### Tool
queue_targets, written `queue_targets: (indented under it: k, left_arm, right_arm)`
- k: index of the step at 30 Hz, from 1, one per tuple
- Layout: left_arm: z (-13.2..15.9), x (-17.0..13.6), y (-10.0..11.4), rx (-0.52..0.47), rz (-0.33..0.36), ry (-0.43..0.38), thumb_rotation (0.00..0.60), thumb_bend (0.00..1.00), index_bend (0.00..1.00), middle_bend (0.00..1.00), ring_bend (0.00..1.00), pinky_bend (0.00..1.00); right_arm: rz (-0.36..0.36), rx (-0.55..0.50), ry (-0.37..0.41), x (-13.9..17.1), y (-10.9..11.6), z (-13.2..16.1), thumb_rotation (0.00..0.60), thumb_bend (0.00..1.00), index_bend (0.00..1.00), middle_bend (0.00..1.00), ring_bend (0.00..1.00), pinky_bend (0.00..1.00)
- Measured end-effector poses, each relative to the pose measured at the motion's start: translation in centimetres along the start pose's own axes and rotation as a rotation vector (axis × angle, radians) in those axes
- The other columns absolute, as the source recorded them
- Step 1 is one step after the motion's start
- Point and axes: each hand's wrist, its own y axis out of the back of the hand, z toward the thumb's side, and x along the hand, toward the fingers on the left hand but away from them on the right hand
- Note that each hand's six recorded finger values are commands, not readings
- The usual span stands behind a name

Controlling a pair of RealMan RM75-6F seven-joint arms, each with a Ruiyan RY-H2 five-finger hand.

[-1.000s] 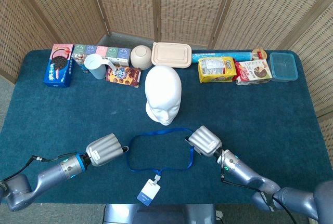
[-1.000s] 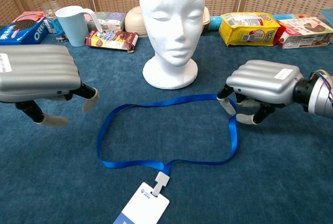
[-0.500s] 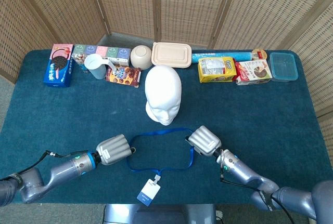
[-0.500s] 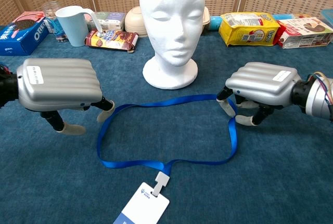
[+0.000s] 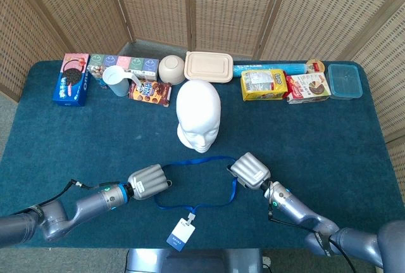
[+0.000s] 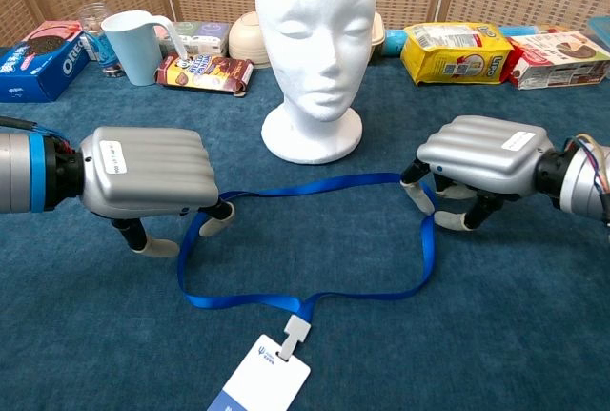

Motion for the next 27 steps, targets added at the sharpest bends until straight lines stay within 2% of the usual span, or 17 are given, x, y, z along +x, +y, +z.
queue_targets:
  k: [27]
  left_arm:
    - [0.22, 0.41, -0.72, -0.004, -0.026, 0.002, 0.527, 0.31, 0.46, 1.0, 1.0, 1.0]
  right_arm:
    - [0.014, -0.01, -0.015, 0.19, -0.73, -0.38, 0.6, 0.5, 0.7, 1.0, 1.0, 1.0]
